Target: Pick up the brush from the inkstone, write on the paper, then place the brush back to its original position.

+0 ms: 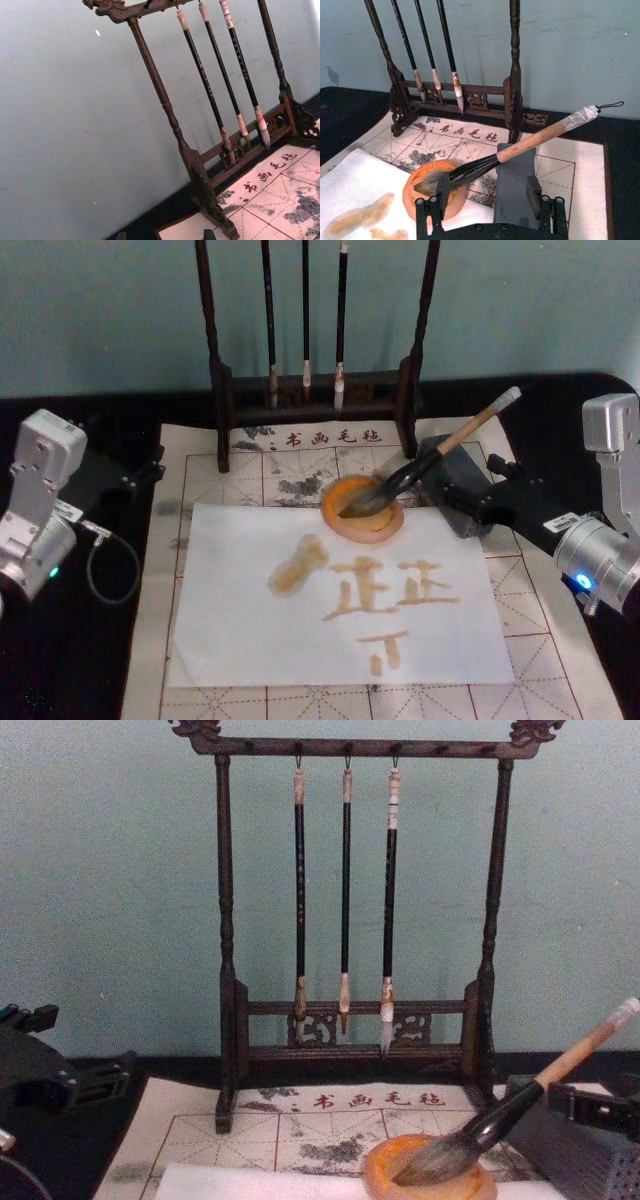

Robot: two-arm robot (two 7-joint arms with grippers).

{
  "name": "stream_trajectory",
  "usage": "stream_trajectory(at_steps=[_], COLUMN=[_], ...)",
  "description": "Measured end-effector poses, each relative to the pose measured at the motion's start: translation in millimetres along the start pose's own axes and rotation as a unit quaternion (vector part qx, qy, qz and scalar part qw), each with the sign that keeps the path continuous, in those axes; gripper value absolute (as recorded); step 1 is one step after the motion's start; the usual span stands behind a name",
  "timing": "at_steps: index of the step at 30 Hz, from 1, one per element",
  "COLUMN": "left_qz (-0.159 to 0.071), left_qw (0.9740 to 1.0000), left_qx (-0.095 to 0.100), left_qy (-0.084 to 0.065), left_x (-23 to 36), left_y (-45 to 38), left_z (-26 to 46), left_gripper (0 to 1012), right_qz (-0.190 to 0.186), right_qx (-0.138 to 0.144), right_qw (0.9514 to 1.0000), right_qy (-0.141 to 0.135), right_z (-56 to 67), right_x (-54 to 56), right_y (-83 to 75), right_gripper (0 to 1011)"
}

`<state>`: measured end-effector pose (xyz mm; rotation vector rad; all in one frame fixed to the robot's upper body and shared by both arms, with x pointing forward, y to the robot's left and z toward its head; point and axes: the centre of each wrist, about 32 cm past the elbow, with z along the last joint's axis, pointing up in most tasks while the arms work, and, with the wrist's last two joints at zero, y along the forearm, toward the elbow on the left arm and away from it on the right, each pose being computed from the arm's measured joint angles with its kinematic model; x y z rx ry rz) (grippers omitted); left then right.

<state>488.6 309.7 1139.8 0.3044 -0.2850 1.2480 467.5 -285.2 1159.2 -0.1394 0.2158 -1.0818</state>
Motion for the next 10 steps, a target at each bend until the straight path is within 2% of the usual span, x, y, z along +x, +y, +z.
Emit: stream_trajectory(at_steps=[10], left_qz=[0.0], left_qw=[1.0], left_qx=[0.0], left_qy=[0.0], left_x=[0.0], left_y=[0.0], left_z=[0.0], left_gripper=[1001], right_qz=[0.0], right_qx=[0.0], right_qw=[1.0], right_qy=[0.0], right_z=[0.0], right_x=[0.0], right_y=[0.0], right_gripper=[1000])
